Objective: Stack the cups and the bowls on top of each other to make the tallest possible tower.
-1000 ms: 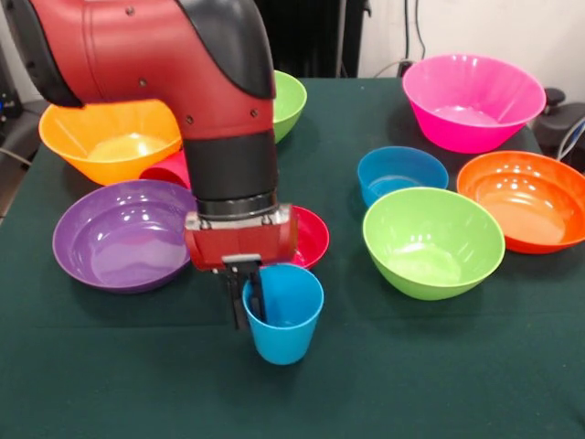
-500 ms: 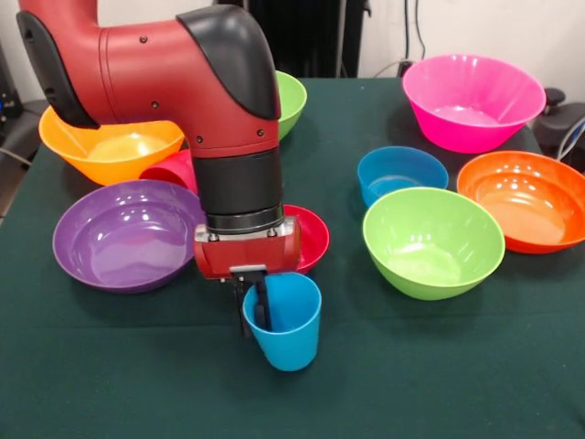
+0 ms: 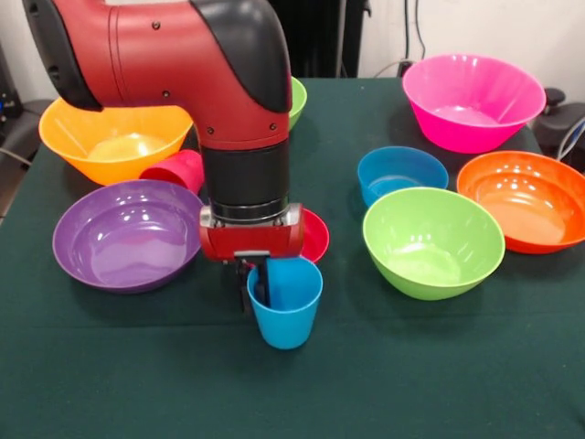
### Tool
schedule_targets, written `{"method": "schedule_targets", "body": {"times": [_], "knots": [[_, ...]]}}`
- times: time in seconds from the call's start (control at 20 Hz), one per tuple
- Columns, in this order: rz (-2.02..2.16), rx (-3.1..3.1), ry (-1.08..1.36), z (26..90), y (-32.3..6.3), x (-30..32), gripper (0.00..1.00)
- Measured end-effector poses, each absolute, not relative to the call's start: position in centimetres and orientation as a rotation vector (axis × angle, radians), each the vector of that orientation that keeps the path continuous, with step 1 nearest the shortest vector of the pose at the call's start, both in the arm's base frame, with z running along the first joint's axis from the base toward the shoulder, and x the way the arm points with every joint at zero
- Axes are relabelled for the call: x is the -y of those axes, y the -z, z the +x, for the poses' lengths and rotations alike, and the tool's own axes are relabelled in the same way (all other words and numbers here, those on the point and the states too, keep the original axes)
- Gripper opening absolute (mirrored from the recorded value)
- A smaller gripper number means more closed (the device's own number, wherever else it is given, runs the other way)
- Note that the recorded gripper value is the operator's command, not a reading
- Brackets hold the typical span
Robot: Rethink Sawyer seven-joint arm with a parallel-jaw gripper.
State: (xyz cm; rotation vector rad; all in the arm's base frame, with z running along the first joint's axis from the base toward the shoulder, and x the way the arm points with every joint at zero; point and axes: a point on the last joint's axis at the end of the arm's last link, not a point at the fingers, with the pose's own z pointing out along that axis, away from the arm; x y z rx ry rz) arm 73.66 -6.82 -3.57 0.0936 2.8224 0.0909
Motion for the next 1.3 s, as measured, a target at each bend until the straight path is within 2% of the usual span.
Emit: {"method": "schedule_targets", "body": {"times": [0.85,1.3], "knots": [[0.106,-2.978,0.044,70.4,2.7,10.2,0.0],[0.137,-2.998,0.038,69.8,2.9,10.5,0.0]]}}
